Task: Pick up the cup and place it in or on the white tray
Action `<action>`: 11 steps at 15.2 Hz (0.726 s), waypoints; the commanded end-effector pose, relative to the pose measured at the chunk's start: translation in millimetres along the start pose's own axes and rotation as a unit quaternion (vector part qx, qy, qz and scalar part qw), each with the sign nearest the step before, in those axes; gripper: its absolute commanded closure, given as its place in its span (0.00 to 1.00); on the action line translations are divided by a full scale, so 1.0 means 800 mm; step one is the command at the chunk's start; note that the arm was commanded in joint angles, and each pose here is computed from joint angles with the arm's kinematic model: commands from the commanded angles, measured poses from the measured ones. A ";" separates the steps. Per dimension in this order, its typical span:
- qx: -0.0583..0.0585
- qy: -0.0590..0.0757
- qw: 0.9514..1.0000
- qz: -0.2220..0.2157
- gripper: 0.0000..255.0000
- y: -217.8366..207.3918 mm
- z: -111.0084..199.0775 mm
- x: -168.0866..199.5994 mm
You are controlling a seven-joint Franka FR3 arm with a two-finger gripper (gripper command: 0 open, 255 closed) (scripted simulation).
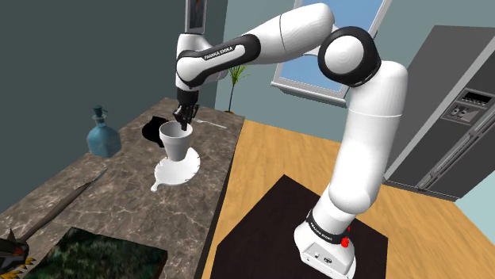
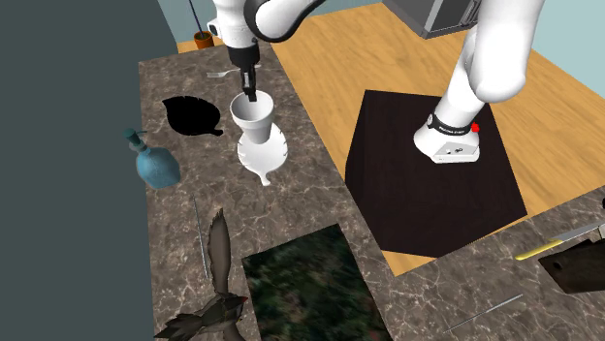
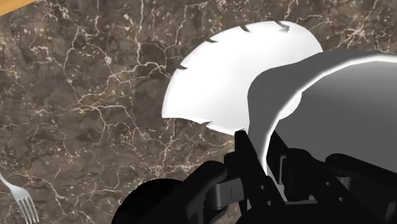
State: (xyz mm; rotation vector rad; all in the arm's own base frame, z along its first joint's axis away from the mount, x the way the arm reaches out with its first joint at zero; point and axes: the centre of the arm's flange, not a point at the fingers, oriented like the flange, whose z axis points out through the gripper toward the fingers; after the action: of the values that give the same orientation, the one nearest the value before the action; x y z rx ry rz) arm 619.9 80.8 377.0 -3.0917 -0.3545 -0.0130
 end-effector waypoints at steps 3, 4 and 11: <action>0.000 0.000 1.000 0.000 1.00 0.001 0.026 -0.001; 0.000 0.000 1.000 0.000 1.00 0.001 0.032 -0.001; 0.000 0.000 1.000 0.000 1.00 0.002 0.071 -0.002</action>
State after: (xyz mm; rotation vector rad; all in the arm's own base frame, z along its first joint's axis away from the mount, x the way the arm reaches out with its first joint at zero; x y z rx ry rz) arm 619.3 80.5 322.6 -3.0916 -0.3546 -0.0130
